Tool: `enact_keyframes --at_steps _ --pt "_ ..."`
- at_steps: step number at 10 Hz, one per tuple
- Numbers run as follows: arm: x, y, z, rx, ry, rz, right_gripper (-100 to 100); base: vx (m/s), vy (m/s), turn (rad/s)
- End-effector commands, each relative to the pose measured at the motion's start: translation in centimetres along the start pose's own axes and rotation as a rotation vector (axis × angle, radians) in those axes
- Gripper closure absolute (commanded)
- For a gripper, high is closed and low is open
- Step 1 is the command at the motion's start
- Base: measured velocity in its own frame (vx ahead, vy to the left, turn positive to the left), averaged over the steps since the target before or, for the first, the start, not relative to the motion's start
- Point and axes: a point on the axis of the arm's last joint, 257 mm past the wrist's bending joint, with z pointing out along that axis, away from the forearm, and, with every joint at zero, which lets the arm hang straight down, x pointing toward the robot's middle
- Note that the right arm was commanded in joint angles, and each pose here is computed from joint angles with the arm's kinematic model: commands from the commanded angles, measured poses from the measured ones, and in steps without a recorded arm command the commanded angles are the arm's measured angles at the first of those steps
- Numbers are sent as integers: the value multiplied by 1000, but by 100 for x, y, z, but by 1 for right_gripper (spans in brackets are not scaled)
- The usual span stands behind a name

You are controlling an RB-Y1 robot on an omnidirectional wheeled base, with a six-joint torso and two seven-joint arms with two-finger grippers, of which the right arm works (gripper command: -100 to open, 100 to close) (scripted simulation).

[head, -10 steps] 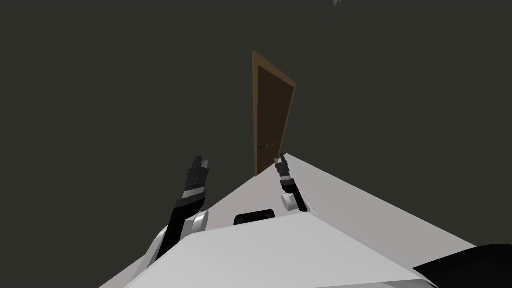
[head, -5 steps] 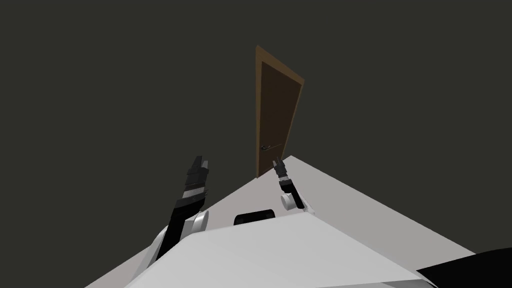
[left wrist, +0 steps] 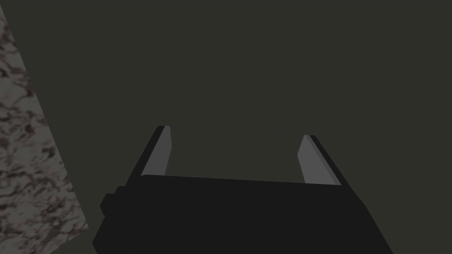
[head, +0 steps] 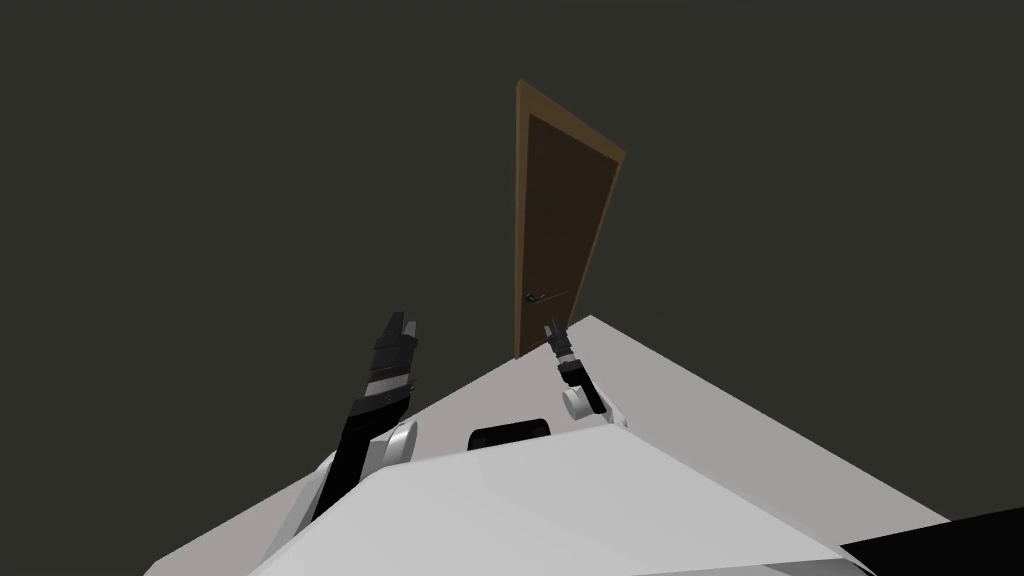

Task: Pull the door open

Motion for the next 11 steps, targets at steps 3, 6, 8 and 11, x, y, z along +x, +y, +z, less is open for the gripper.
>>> enact_keyframes --at_steps 3,6,8,11 --pt "-77 -301 -36 59 6 -4 -100 53 -69 144" --pt "-143 -473 -63 94 7 -9 -100 53 -72 83" --pt "-219 -636 -94 128 7 -16 -100 62 -84 160" --pt "-351 -856 -144 176 3 -29 -100 66 -92 139"
